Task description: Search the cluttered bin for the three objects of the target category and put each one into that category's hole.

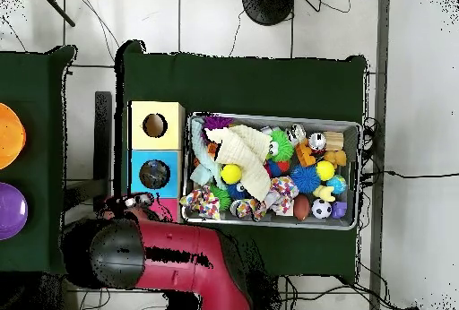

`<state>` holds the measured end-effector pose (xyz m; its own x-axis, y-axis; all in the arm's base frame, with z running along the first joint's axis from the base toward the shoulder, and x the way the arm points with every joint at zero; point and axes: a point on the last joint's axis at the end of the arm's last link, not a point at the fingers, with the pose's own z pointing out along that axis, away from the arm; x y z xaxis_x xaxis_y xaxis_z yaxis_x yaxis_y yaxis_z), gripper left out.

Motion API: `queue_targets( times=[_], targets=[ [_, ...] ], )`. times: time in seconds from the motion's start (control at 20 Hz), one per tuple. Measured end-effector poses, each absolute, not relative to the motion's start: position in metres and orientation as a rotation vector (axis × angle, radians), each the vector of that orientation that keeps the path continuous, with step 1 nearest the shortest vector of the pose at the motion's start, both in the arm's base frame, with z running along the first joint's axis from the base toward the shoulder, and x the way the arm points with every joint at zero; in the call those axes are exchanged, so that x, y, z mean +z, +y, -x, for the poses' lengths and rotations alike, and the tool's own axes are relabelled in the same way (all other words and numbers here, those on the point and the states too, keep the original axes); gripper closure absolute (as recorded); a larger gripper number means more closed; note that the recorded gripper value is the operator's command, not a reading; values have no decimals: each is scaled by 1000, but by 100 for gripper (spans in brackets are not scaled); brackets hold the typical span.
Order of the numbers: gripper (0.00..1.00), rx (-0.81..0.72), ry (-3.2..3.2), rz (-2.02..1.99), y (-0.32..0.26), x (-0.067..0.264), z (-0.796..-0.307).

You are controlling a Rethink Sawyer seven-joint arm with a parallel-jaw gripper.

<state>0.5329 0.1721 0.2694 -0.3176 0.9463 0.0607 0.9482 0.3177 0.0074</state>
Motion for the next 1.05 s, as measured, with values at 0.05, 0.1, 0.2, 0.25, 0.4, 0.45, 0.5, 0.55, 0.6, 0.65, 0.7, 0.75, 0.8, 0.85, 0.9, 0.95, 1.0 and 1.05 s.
queue_targets(
  times=[0.05, 0.1, 0.2, 0.25, 0.4, 0.45, 0.5, 0.55, 0.6, 0.65, 0.7, 0.75, 0.8, 0.85, 0.9, 0.95, 1.0, 1.05],
  targets=[
    [0, -66, -2523, 1820, 165, 272, -536],
    [0, -67, -2534, 1831, 158, 275, -539],
    [0, -78, -2582, 1882, 118, 283, -551],
    [0, -81, -2601, 1890, 106, 284, -555],
    [0, -92, -2688, 1903, 55, 289, -570],
    [0, -93, -2714, 1898, 40, 290, -573],
    [0, -93, -2754, 1882, 19, 292, -577],
    [0, -92, -2775, 1870, 9, 292, -579],
    [0, -84, -2840, 1825, -21, 294, -583],
    [0, -80, -2862, 1806, -30, 295, -584],
    [0, -74, -2884, 1785, -39, 295, -585],
    [0, -66, -2913, 1754, -49, 296, -586],
    [0, -43, -2983, 1673, -72, 296, -587],
    [0, -31, -3014, 1629, -80, 296, -586],
    [0, -22, -3034, 1598, -84, 296, -586],
    [0, -13, -3054, 1568, -88, 296, -586],
    [0, -5, -3073, 1533, -91, 295, -586],
    [0, 8, -3102, 1477, -94, 294, -586]
  ],
)
